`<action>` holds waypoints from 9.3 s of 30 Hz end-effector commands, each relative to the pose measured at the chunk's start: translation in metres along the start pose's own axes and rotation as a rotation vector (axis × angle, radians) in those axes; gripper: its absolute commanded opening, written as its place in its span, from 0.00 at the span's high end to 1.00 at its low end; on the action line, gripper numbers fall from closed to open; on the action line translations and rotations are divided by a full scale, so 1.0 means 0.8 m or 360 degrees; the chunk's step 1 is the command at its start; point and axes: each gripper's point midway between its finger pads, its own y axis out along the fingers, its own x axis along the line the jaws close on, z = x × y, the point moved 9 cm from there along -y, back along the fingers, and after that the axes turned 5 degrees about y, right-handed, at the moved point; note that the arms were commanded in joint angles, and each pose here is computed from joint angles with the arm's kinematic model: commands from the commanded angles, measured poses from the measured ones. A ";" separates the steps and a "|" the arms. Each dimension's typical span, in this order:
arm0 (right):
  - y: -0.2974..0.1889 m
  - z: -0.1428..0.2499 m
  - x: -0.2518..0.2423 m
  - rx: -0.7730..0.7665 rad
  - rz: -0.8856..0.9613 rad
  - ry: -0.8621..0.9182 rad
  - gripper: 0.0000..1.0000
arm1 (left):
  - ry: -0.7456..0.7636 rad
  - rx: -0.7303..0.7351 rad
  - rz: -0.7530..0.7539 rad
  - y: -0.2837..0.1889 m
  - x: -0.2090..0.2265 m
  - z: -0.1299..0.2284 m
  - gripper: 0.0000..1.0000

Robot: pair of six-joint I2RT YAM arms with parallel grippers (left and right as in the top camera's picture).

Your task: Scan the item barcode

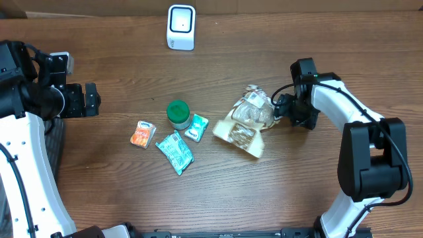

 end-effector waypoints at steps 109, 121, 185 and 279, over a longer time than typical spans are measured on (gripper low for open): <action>-0.253 0.146 0.001 -0.0219 -0.1293 -0.0899 0.96 | 0.0036 -0.0004 -0.0009 0.000 0.003 -0.002 0.00; -0.266 0.162 -0.010 -0.0310 -0.1227 -0.0962 0.96 | 0.0036 -0.0004 -0.0009 0.000 0.003 -0.003 0.00; -0.048 -0.036 0.356 -0.2283 0.0856 -0.2105 0.96 | 0.0036 -0.0004 -0.0009 0.000 0.003 -0.003 0.00; -0.060 -0.008 -0.151 -0.0360 -0.0769 0.0453 0.96 | 0.0036 -0.0004 -0.0009 0.000 0.003 -0.003 0.00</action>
